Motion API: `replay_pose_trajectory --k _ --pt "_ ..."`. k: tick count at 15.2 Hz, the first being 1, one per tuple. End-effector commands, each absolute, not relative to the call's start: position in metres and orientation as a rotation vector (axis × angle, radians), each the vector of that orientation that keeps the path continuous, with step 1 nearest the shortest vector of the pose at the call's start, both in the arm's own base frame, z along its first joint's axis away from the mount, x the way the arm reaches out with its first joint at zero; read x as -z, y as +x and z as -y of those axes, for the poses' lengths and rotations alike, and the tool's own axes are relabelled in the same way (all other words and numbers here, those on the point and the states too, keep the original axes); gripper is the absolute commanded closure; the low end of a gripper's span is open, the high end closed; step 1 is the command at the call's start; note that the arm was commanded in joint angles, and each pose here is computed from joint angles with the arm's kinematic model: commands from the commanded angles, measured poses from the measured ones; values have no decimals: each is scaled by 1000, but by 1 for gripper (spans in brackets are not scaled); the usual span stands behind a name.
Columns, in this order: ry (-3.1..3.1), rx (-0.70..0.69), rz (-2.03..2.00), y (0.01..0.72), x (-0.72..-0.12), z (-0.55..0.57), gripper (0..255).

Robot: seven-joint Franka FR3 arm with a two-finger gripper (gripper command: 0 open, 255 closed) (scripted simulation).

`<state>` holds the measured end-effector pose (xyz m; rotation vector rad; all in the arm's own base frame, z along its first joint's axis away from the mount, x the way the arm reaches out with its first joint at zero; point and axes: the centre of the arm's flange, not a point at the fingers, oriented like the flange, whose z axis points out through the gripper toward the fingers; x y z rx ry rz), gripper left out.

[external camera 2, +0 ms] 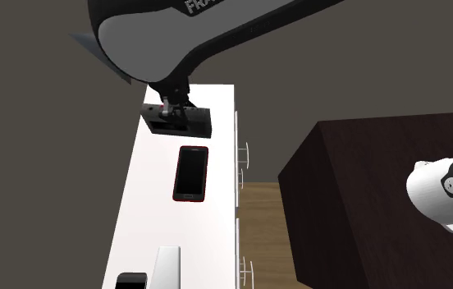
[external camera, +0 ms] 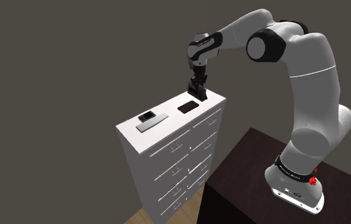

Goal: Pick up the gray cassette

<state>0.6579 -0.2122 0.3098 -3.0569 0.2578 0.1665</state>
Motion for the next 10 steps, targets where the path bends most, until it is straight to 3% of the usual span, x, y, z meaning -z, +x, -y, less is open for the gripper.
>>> replay_pose_trajectory --k 1,10 --pt "-3057 -166 -258 659 -320 212 255" --pt "-3057 -166 -258 659 -357 212 255"
